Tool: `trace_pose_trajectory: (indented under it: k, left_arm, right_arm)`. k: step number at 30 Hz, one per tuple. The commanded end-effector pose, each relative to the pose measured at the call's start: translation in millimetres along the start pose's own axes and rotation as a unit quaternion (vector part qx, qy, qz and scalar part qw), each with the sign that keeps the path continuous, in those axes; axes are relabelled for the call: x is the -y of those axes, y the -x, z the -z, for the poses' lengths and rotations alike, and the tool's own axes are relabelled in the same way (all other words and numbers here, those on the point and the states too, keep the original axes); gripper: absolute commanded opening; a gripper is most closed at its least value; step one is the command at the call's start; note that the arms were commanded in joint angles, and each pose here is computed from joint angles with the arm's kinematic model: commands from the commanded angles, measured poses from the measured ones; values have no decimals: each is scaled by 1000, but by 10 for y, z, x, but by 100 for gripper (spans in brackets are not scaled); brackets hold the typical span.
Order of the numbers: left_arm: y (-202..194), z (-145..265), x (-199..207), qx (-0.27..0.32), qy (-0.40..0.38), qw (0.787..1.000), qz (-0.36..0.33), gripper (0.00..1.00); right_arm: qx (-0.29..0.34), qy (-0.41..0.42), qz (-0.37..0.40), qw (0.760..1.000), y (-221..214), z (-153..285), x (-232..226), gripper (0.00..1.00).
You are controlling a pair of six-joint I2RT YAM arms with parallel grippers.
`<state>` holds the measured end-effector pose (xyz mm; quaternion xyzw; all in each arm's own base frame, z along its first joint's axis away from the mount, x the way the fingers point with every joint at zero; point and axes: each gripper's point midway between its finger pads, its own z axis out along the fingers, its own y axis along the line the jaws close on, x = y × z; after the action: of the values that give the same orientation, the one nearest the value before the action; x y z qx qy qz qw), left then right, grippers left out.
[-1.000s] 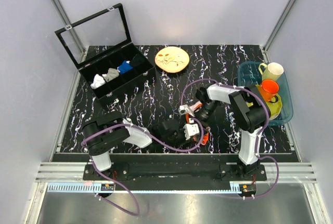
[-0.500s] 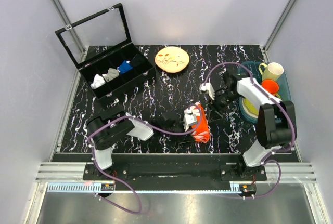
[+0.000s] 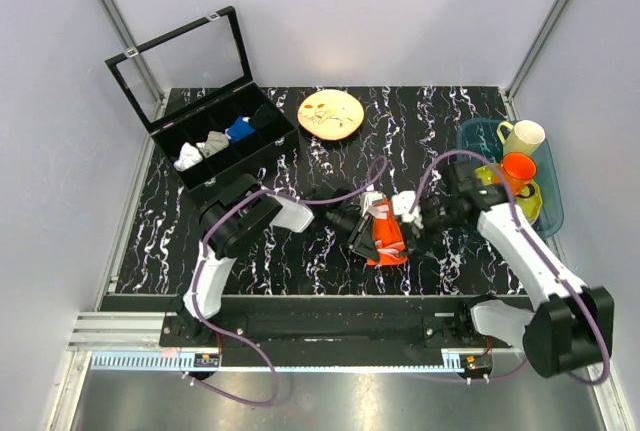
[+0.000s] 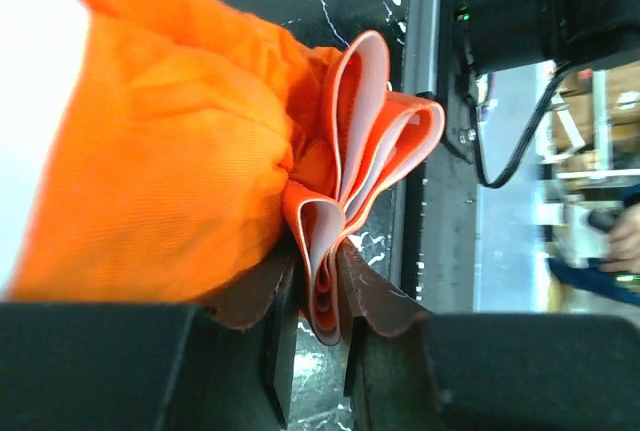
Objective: Roll the underwear
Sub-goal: Roll the underwear to the center of the board.
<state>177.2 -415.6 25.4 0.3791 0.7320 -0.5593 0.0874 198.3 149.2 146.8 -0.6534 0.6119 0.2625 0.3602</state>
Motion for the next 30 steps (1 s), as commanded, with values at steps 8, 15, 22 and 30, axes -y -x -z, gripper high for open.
trace_pose_trajectory:
  k: [8, 15, 22, 30]
  left_arm:
    - [-316, 235, -608, -38, 33, 964, 261, 28]
    - [-218, 221, -649, -41, 43, 964, 261, 33]
    - [-161, 199, -674, -39, 50, 963, 263, 34]
    - [53, 232, -642, -12, 66, 967, 245, 47]
  right_arm:
    - [-83, 95, 140, 982, -328, -566, -408, 72]
    - [-110, 76, 188, 973, -483, -709, -333, 66]
    - [-131, 61, 221, 965, -540, -853, -222, 66]
    - [-191, 51, 218, 956, -895, -923, -138, 66]
